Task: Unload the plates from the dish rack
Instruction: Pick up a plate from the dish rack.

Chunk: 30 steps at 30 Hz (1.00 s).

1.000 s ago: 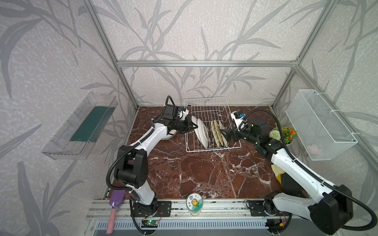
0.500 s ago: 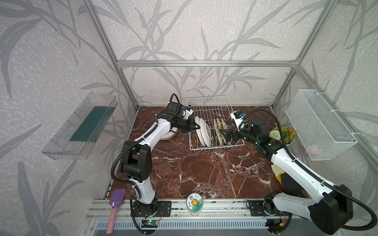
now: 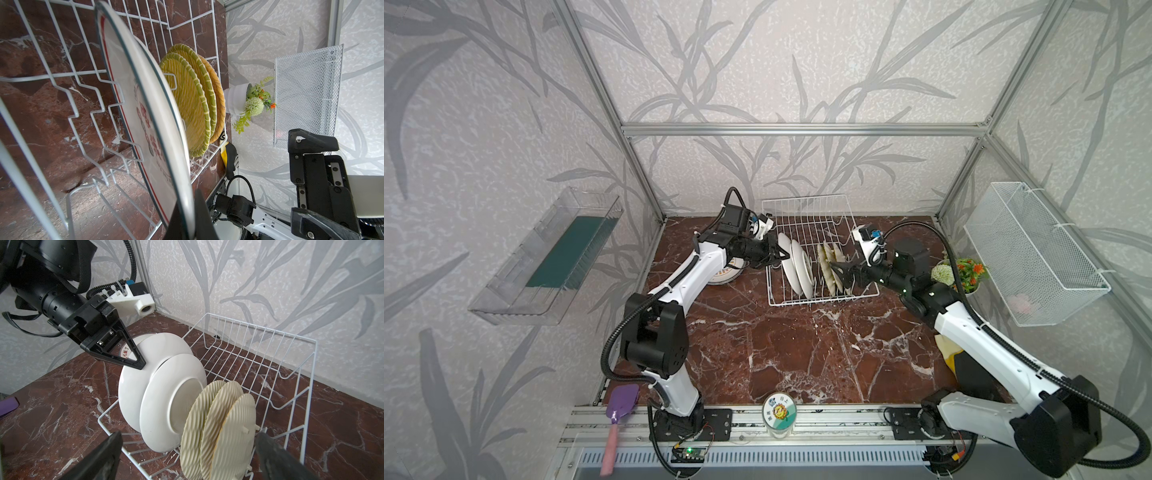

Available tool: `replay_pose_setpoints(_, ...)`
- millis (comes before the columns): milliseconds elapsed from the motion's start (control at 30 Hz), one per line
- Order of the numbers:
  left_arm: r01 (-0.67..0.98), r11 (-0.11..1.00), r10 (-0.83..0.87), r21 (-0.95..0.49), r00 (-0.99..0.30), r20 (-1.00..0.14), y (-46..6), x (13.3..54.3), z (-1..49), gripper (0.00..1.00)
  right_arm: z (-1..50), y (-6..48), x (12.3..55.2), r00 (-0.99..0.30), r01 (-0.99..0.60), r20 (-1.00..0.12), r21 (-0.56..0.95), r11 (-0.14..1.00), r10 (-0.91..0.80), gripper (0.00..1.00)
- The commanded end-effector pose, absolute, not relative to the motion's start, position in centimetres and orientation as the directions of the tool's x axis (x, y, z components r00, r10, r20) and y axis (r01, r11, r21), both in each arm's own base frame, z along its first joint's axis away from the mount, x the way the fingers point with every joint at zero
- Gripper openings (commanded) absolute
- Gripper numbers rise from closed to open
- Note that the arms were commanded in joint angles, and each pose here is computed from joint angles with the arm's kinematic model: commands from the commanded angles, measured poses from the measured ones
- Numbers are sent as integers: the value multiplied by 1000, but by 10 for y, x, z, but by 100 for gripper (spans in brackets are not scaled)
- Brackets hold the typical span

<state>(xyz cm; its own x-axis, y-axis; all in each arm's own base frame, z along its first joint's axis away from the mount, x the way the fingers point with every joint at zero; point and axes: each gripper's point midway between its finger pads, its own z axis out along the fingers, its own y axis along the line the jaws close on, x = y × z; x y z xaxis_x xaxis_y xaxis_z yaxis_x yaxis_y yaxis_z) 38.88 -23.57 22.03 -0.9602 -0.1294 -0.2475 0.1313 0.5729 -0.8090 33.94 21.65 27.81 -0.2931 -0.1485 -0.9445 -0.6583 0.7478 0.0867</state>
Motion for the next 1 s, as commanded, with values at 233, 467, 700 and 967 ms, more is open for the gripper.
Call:
replay_pose_setpoints(233,174,604,-138,-778,-938,-317,-225,384,255,0,280,218,336,-280,-665,-951,92,741,-134,99)
replay_pose_setpoints(467,188,599,-163,-778,-923,-348,-223,385,271,0,279,218,336,-281,-661,-951,96,744,-127,99)
replay_pose_setpoints(700,191,614,-160,-766,-920,-357,-220,382,275,0,281,218,335,-279,-663,-953,98,742,-123,99)
replay_pose_setpoints(967,208,629,-156,-749,-910,-383,-217,381,287,0,283,217,333,-276,-662,-954,102,743,-115,99)
